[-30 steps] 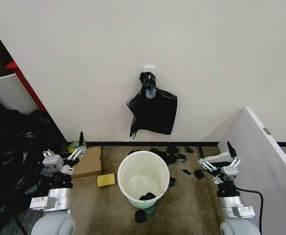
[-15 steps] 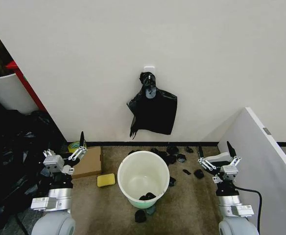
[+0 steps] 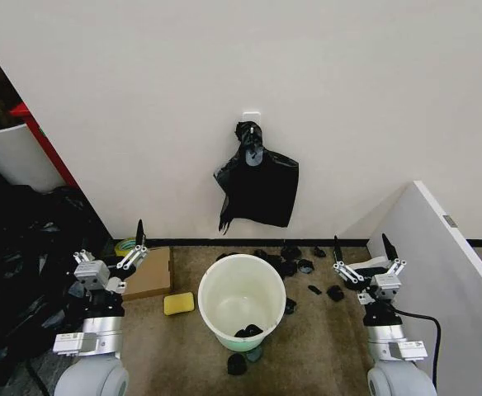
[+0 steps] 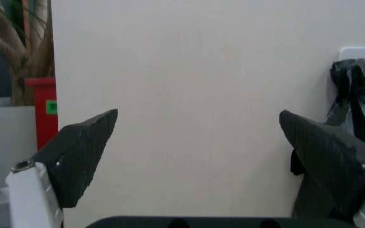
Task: Place the garbage bag over the trash bin.
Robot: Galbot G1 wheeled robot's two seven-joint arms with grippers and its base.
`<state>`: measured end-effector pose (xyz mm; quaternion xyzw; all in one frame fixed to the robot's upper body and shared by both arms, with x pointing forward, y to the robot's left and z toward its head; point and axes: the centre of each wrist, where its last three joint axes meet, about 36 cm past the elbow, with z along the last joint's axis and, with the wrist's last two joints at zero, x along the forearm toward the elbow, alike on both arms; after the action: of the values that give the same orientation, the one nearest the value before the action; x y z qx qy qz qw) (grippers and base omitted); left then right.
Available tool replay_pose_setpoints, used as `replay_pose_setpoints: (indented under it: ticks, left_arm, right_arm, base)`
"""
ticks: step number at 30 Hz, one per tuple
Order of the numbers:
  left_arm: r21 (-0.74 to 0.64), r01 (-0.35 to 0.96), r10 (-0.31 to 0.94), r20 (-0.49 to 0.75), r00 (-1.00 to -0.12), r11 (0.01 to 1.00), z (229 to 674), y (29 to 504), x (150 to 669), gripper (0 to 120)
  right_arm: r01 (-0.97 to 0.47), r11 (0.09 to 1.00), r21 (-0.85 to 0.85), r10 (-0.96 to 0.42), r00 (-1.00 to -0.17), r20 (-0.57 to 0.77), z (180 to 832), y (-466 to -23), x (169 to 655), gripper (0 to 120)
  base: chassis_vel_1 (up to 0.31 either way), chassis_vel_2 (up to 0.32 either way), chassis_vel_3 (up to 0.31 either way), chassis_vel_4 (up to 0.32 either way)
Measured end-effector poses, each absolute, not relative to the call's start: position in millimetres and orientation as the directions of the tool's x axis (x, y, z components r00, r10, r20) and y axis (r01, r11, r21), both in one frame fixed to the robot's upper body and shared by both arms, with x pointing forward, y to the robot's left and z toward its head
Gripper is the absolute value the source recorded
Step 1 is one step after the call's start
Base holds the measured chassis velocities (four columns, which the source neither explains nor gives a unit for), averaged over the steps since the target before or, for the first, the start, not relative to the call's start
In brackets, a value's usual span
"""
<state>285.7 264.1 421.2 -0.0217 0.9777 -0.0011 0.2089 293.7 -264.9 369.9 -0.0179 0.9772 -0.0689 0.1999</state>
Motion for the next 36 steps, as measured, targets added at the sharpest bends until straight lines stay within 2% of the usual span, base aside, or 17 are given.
replay_pose_setpoints:
  ticks: [18,25,36]
  left_arm:
    - [0.047,-0.022,0.0,-0.433,-0.901,0.999,433.8,259.7,258.1,100]
    - [0.028,0.003,0.016,-0.466,-0.885,1.0,445.0,256.4,261.7,100]
    - [-0.002,0.004,0.003,-0.468,-0.884,1.0,438.7,250.7,253.7,100]
  right_arm:
    - [-0.003,0.993,-0.115,-0.047,-0.925,-0.378,373.6,-247.9,302.0,100]
    - [-0.009,0.995,-0.099,-0.047,-0.919,-0.391,371.3,-232.4,293.3,100]
    - [-0.047,0.995,-0.086,-0.077,-0.921,-0.382,369.6,-233.7,293.8,100]
  base:
    - [0.0,0.0,0.0,0.0]
    - [0.0,0.0,0.0,0.0]
    - [0.0,0.0,0.0,0.0]
